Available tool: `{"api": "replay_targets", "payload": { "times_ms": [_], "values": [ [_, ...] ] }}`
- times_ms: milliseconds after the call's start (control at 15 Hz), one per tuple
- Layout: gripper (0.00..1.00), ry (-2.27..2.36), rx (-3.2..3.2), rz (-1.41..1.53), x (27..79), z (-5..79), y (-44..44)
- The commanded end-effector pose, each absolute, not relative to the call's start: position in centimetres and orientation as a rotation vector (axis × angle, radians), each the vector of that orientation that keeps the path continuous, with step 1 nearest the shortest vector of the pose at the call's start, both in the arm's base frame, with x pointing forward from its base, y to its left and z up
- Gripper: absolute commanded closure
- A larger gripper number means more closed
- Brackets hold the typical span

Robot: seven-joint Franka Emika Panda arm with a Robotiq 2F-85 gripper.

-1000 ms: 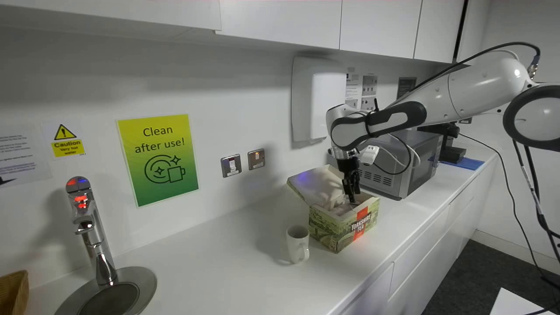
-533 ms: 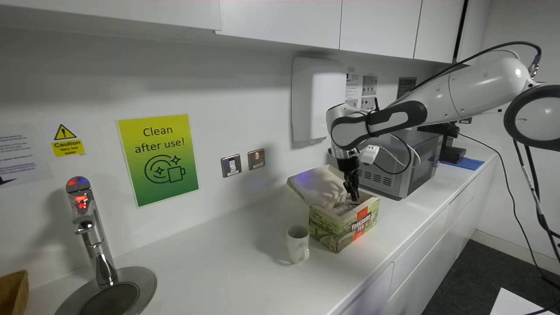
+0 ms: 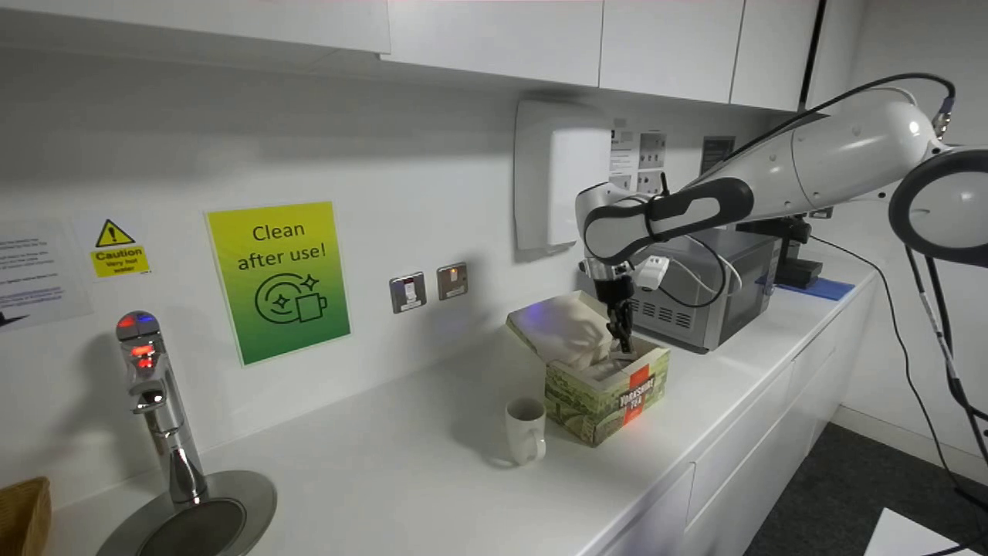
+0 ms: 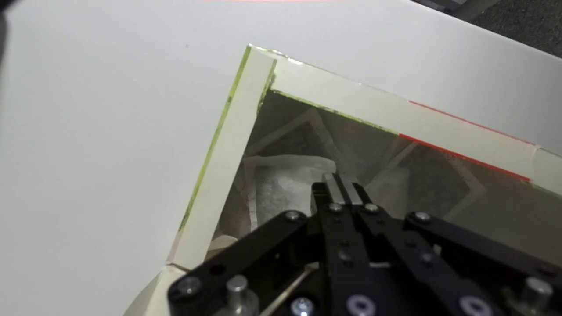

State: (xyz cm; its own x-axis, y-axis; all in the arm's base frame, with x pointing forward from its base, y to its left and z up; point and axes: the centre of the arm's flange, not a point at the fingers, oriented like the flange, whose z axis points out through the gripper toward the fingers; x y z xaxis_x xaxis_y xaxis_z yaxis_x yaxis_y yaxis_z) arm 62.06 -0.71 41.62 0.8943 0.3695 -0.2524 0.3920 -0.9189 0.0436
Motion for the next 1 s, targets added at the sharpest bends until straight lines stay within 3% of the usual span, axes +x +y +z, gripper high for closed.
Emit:
{"api": "replay_targets", "payload": {
  "times_ms": [0, 933],
  "values": [
    [1.0, 0.583, 2.948, -0.358, 60.9, 42.8, -0.9],
    [1.0, 0.655, 2.934, -0.186, 60.6, 47.8, 1.8]
  ]
}}
